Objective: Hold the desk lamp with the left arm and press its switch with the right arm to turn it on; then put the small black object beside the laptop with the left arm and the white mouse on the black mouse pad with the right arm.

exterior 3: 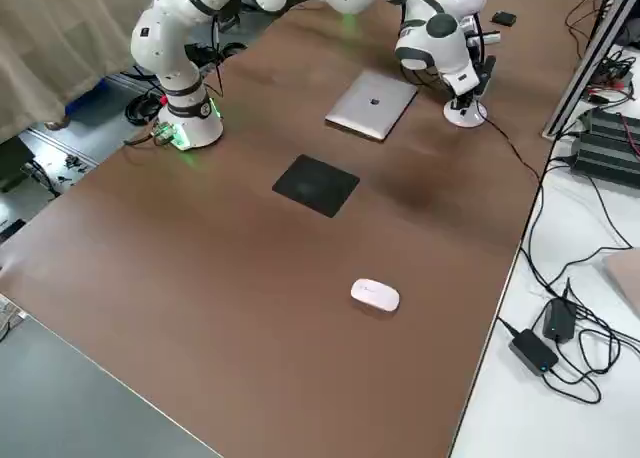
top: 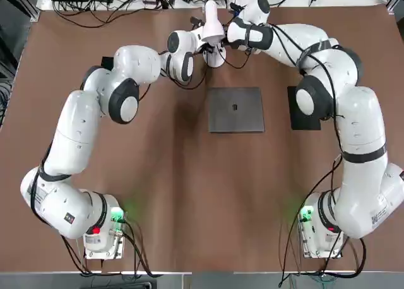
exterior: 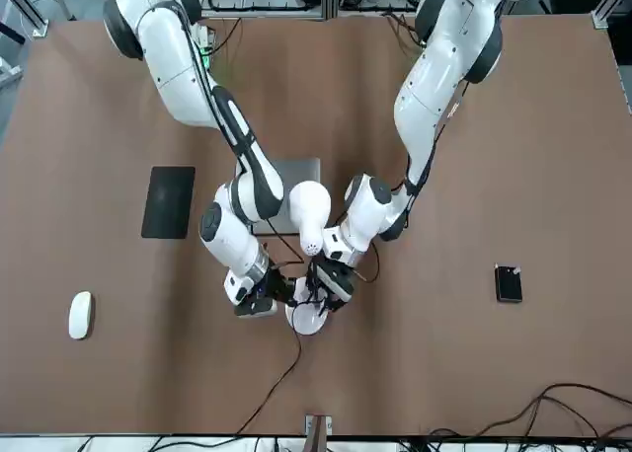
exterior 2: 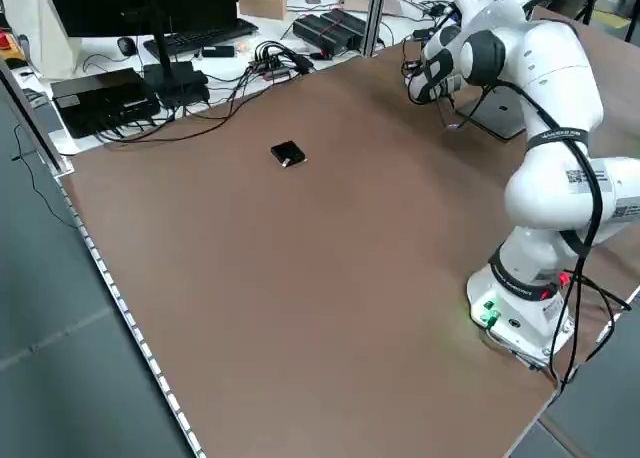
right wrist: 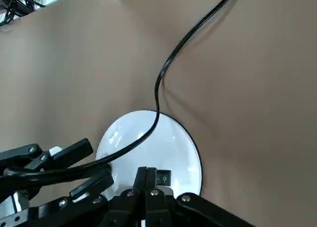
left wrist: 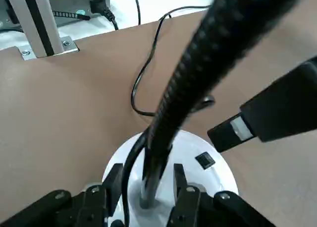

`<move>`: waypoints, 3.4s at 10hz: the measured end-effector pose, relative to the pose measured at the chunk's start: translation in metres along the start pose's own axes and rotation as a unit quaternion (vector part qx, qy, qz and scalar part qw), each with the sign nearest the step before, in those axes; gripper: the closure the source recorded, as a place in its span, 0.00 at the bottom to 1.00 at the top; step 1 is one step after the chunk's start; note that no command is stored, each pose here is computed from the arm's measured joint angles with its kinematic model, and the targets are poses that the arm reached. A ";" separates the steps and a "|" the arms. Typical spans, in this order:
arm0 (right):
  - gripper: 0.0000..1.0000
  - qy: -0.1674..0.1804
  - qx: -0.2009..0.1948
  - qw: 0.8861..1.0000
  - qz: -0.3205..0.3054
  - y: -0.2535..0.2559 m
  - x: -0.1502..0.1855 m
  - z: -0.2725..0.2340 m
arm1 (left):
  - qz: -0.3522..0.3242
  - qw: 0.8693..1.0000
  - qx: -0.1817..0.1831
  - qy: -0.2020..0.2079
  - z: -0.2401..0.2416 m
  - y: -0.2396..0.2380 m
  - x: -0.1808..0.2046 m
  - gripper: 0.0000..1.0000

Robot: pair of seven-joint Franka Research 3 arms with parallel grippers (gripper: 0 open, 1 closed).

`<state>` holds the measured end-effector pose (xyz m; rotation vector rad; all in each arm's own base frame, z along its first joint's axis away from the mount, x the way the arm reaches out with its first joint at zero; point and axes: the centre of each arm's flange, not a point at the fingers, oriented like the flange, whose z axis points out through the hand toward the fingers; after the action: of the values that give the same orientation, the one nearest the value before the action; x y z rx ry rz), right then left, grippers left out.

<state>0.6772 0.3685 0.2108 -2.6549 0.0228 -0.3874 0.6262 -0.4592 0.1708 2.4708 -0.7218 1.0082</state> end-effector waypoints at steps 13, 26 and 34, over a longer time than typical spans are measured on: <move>0.99 -0.001 -0.013 1.000 -0.025 0.005 -0.004 0.014 | 0.025 0.999 0.005 0.032 0.000 0.009 -0.010 0.76; 0.99 0.020 -0.021 0.999 -0.045 -0.001 -0.014 0.020 | 0.028 0.999 0.010 0.029 0.001 0.004 -0.018 0.85; 0.99 0.027 -0.022 0.997 -0.066 -0.020 -0.026 0.024 | 0.028 0.999 0.017 0.034 -0.001 -0.004 -0.020 0.85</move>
<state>0.6582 0.3995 0.1920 -2.6967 -0.1284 -0.5064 0.6159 -0.4488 0.1564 2.4456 -0.7604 1.1280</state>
